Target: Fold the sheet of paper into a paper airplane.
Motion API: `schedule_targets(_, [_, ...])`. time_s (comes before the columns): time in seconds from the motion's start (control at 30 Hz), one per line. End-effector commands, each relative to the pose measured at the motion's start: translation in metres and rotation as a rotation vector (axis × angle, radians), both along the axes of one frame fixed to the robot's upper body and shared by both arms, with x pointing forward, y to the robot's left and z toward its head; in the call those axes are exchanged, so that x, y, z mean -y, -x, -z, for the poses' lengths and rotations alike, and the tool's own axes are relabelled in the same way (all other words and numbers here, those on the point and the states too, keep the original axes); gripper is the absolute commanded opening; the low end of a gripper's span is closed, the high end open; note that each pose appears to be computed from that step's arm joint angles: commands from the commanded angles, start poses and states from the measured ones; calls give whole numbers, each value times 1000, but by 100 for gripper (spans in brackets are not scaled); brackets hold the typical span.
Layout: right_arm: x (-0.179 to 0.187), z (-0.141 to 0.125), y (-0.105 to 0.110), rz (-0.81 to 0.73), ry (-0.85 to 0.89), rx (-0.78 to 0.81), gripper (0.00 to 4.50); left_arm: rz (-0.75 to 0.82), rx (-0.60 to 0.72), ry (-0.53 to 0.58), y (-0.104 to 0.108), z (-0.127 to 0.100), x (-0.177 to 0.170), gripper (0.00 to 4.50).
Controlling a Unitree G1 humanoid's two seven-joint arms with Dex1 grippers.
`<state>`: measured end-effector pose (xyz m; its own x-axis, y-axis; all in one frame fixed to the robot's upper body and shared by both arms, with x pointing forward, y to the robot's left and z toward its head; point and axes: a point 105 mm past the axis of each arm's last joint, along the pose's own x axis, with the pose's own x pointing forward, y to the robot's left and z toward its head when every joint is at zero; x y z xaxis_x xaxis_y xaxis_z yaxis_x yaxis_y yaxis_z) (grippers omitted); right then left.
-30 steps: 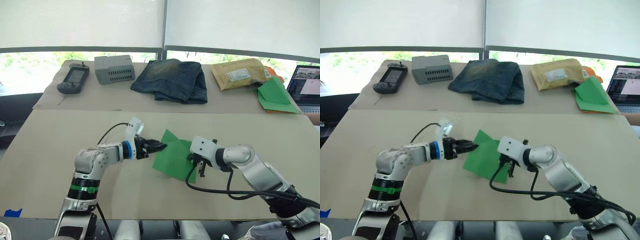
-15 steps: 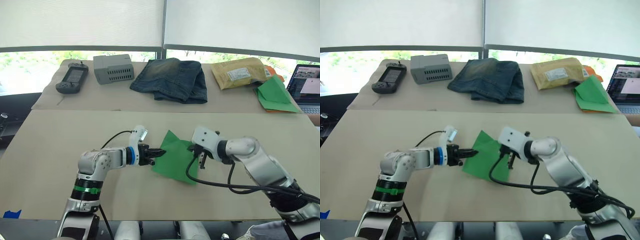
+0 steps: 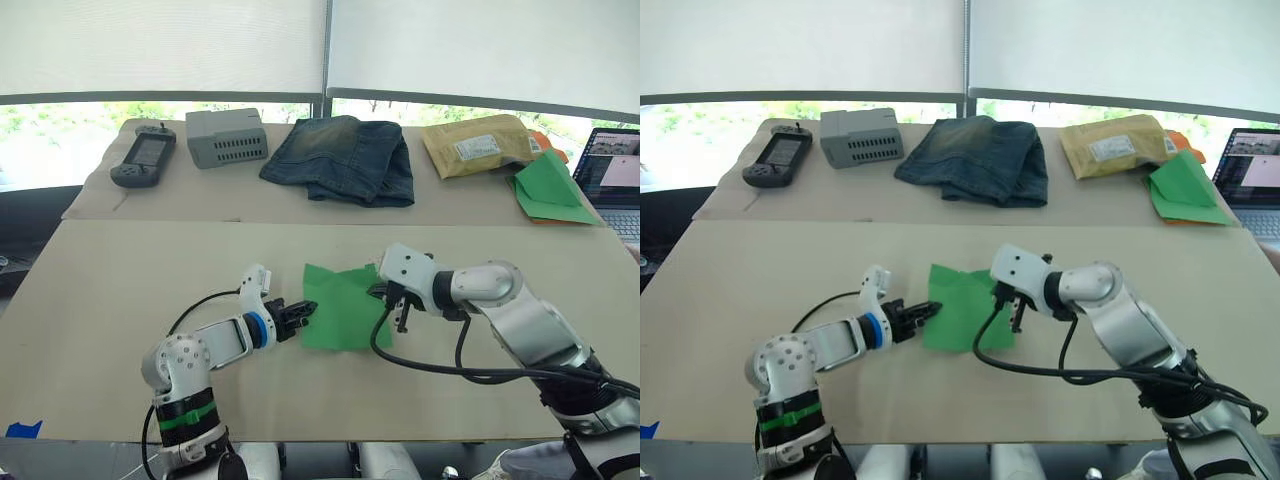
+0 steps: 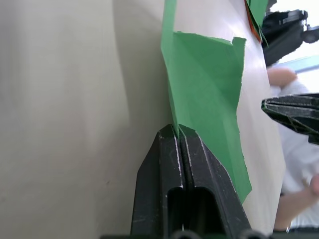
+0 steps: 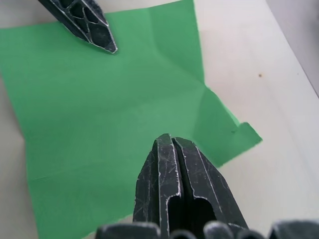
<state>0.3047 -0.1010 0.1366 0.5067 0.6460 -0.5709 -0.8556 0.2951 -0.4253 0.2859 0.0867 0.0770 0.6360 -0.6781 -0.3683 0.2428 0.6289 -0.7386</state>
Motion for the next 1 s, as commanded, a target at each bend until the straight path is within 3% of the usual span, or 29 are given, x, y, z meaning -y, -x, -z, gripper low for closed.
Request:
schedule_targets(0.03, [-6, -16, 1, -31, -22, 53, 0, -16, -1, -16, 6, -5, -1, 4])
schedule_targets(0.37, [-14, 5, 2, -57, -6, 0, 0, -31, -35, -9, 11, -1, 5, 4])
schedule_targets(0.53, [-17, 20, 0, -57, 2, -22, 0, -36, -20, -2, 10, -5, 3, 151])
schedule_targets(0.8, [-16, 63, -1, -68, 57, -101, 0, -45, 8, -8, 7, -11, -1, 426])
schedule_targets(0.83, [-15, 67, -1, -68, 62, -110, 0, -46, 20, -12, 7, -13, -3, 446])
schedule_targets(0.93, [-11, 73, 0, -70, 80, -121, 0, -40, 50, -16, 8, -19, -8, 446])
schedule_targets(1.0, [-9, 75, 0, -68, 80, -125, 0, -59, 139, -15, 1, -38, -30, 446])
